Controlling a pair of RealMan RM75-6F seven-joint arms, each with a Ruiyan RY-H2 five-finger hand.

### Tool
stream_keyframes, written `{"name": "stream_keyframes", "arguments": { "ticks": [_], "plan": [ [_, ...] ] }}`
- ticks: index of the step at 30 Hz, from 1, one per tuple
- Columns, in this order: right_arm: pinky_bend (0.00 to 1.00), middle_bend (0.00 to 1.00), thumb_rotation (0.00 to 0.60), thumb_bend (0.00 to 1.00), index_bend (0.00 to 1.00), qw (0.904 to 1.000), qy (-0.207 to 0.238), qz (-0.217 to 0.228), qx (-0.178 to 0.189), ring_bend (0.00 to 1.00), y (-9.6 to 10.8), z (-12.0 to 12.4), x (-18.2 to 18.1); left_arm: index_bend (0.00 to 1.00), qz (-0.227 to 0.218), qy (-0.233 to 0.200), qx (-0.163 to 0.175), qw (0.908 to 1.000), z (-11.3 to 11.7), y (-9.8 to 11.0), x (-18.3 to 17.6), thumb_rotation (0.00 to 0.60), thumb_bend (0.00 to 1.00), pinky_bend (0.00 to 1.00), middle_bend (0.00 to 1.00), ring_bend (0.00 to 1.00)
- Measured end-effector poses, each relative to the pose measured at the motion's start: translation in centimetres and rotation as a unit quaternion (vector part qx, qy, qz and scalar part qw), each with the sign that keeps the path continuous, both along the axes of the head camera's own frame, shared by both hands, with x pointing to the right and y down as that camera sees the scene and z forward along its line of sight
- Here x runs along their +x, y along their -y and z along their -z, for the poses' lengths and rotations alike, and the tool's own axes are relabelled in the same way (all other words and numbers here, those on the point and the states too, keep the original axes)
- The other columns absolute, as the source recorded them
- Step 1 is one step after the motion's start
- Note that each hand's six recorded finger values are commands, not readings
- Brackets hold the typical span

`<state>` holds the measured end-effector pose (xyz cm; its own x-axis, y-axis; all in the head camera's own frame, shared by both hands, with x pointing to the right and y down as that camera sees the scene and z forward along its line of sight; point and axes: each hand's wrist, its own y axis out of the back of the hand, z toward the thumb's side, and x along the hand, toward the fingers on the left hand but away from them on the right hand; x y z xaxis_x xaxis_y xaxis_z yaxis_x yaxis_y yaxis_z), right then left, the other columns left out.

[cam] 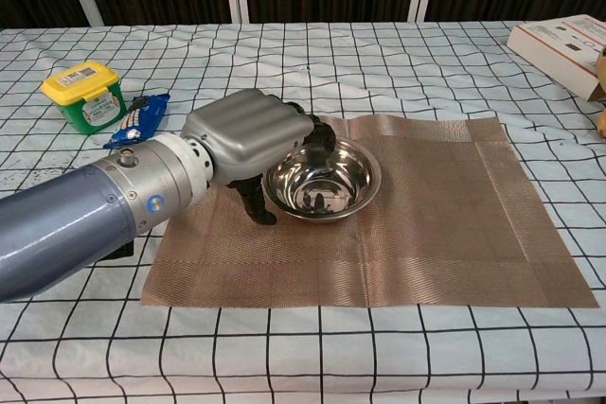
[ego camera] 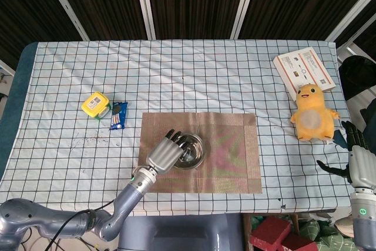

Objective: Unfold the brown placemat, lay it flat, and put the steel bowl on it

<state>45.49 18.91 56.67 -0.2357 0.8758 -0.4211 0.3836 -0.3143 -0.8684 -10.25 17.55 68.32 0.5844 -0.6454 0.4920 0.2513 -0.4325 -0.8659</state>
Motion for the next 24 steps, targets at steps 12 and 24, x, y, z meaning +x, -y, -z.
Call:
{"name": "stream_keyframes", "arguments": {
  "ticks": [12,24],
  "plan": [
    [0.16,0.0,0.6,0.05,0.0,0.9999,-0.007,0.007,-0.003,0.0,-0.1,-0.1,-0.2,0.21,0.103,-0.01,0.034,0.994,5.9,2.5,-9.6,0.6,0.05,0.17,0.19,0.13],
    [0.16,0.0,0.6,0.05,0.0,0.9987,-0.034,0.038,-0.004,0.0,-0.5,-0.4,-0.9,0.05,0.271,0.033,0.065,0.9598,11.3,1.1,-26.8,0.6,0.04,0.06,0.04,0.02]
  ]
}}
